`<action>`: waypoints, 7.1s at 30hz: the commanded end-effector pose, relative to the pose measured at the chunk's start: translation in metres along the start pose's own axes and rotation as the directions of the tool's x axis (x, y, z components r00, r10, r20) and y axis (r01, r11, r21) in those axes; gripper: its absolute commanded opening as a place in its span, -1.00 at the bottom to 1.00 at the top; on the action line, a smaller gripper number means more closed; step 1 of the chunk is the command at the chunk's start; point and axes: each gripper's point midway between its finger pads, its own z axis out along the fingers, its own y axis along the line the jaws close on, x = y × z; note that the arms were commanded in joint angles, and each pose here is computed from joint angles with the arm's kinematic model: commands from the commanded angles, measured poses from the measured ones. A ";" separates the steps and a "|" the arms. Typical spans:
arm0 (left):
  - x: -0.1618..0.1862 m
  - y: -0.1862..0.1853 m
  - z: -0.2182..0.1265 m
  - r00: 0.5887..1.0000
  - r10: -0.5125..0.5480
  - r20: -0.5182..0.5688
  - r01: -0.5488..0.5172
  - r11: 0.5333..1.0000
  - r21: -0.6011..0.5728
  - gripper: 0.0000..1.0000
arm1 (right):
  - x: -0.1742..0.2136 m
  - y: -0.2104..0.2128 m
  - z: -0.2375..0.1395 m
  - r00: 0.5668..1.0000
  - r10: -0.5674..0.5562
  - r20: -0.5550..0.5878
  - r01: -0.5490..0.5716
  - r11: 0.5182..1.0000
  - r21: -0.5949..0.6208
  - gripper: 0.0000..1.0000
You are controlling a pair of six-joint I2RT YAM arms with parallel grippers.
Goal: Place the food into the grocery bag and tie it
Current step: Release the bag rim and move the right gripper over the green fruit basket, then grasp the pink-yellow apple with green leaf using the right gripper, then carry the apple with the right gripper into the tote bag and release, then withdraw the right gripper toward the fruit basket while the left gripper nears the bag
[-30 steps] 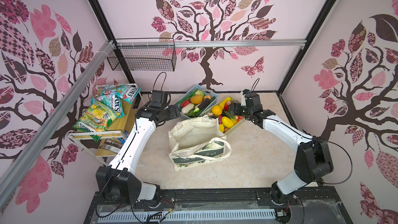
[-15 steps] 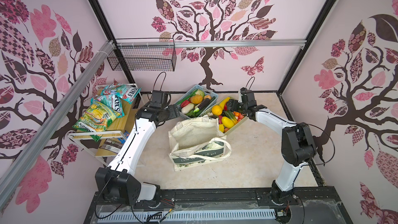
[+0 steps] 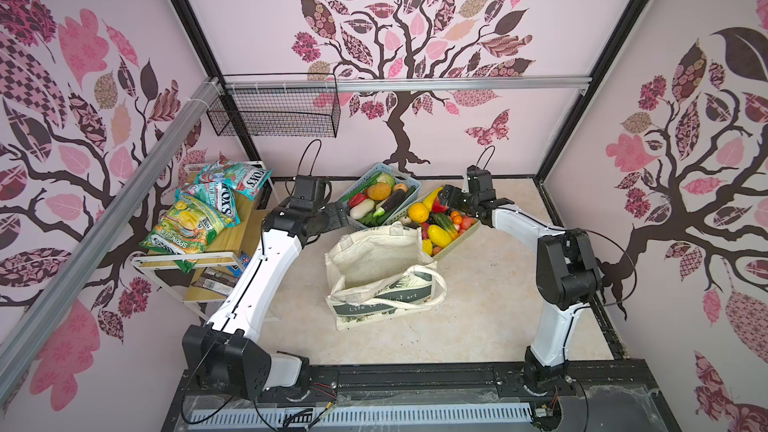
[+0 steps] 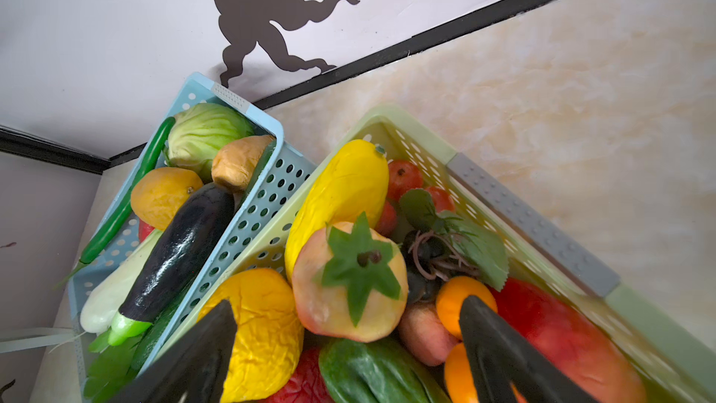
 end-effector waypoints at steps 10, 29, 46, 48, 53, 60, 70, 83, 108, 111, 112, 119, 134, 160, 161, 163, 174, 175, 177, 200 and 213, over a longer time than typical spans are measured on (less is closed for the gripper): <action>-0.001 -0.002 0.007 1.000 0.011 0.004 -0.011 1.000 -0.010 0.76 | 0.009 0.004 0.043 0.997 0.035 -0.069 -0.038 0.998 -0.055 0.73; -0.011 -0.010 0.001 1.000 0.005 0.024 -0.006 1.000 0.021 0.76 | 0.035 -0.011 0.055 0.991 0.009 -0.136 -0.011 1.000 -0.013 0.52; -0.014 -0.012 -0.002 0.999 0.000 0.033 -0.001 1.000 0.030 0.76 | 0.002 0.013 0.012 0.998 -0.041 -0.051 0.038 0.998 -0.054 0.19; -0.014 -0.011 -0.002 0.999 -0.001 0.036 0.000 1.000 0.029 0.77 | -0.005 0.019 0.000 0.998 -0.054 -0.032 0.052 0.997 -0.065 0.19; -0.013 -0.010 -0.004 0.999 -0.003 0.038 0.002 1.000 0.028 0.77 | -0.018 0.039 -0.028 0.997 -0.082 0.006 0.083 0.990 -0.110 0.19; -0.011 -0.010 -0.005 0.999 -0.005 0.035 0.004 0.999 0.035 0.77 | -0.027 0.080 -0.067 0.986 -0.154 0.064 0.162 0.973 -0.166 0.19; -0.007 -0.009 -0.003 1.000 -0.002 0.031 0.001 0.999 0.032 0.77 | -0.024 0.156 -0.146 0.959 -0.238 0.157 0.276 0.910 -0.309 0.20; -0.002 -0.010 0.000 1.000 -0.010 0.029 0.009 0.999 0.053 0.77 | 0.038 0.220 -0.217 0.930 -0.324 0.172 0.367 0.808 -0.461 0.22; -0.004 -0.008 -0.001 0.999 -0.015 0.040 0.013 0.999 0.044 0.78 | 0.183 0.241 -0.180 0.820 -0.571 -0.033 0.484 0.723 -0.493 0.24; -0.004 -0.008 -0.001 0.999 -0.015 0.038 0.014 0.999 0.046 0.78 | 0.203 0.242 -0.174 0.774 -0.630 -0.061 0.526 0.694 -0.491 0.24; -0.003 -0.009 -0.001 0.999 -0.015 0.037 0.013 0.999 0.047 0.78 | 0.210 0.243 -0.173 0.755 -0.653 -0.066 0.546 0.681 -0.489 0.24; 0.000 -0.007 0.000 0.999 -0.014 0.036 0.012 0.999 0.046 0.78 | 0.250 0.245 -0.167 0.653 -0.748 -0.114 0.624 0.618 -0.478 0.26; 0.000 -0.002 0.003 0.999 -0.039 0.027 0.037 0.998 0.052 0.77 | 0.294 0.220 -0.140 0.531 -0.815 -0.231 0.674 0.572 -0.468 0.28; 0.000 0.003 0.005 0.998 -0.053 0.028 0.052 0.997 0.052 0.78 | 0.372 0.160 -0.079 0.443 -0.773 -0.453 0.666 0.623 -0.411 0.62; 0.000 0.003 0.005 0.998 -0.052 0.029 0.051 0.997 0.053 0.78 | 0.369 0.163 -0.080 0.448 -0.774 -0.447 0.667 0.623 -0.409 0.64; 0.001 0.003 0.005 0.998 -0.052 0.027 0.051 0.997 0.052 0.78 | 0.361 0.169 -0.085 0.466 -0.774 -0.429 0.665 0.626 -0.407 0.70; 0.002 0.005 0.006 0.998 -0.058 0.025 0.057 0.997 0.052 0.78 | 0.273 0.221 -0.139 0.603 -0.767 -0.219 0.651 0.632 -0.421 0.99; 0.002 0.005 0.006 0.998 -0.057 0.025 0.056 0.997 0.052 0.78 | 0.262 0.224 -0.146 0.614 -0.765 -0.194 0.655 0.631 -0.415 0.99; 0.004 0.005 0.006 0.998 -0.057 0.023 0.056 0.997 0.051 0.78 | 0.245 0.231 -0.156 0.635 -0.759 -0.146 0.658 0.630 -0.411 0.99; 0.008 -0.003 0.003 0.999 -0.040 0.009 0.039 0.997 0.067 0.76 | 0.048 0.174 -0.198 0.828 -0.548 0.115 0.560 0.818 -0.131 0.98; 0.015 -0.024 -0.015 0.992 0.126 0.008 -0.126 0.987 0.096 0.69 | 0.035 0.061 -0.116 0.953 -0.302 0.012 0.302 0.952 0.044 0.89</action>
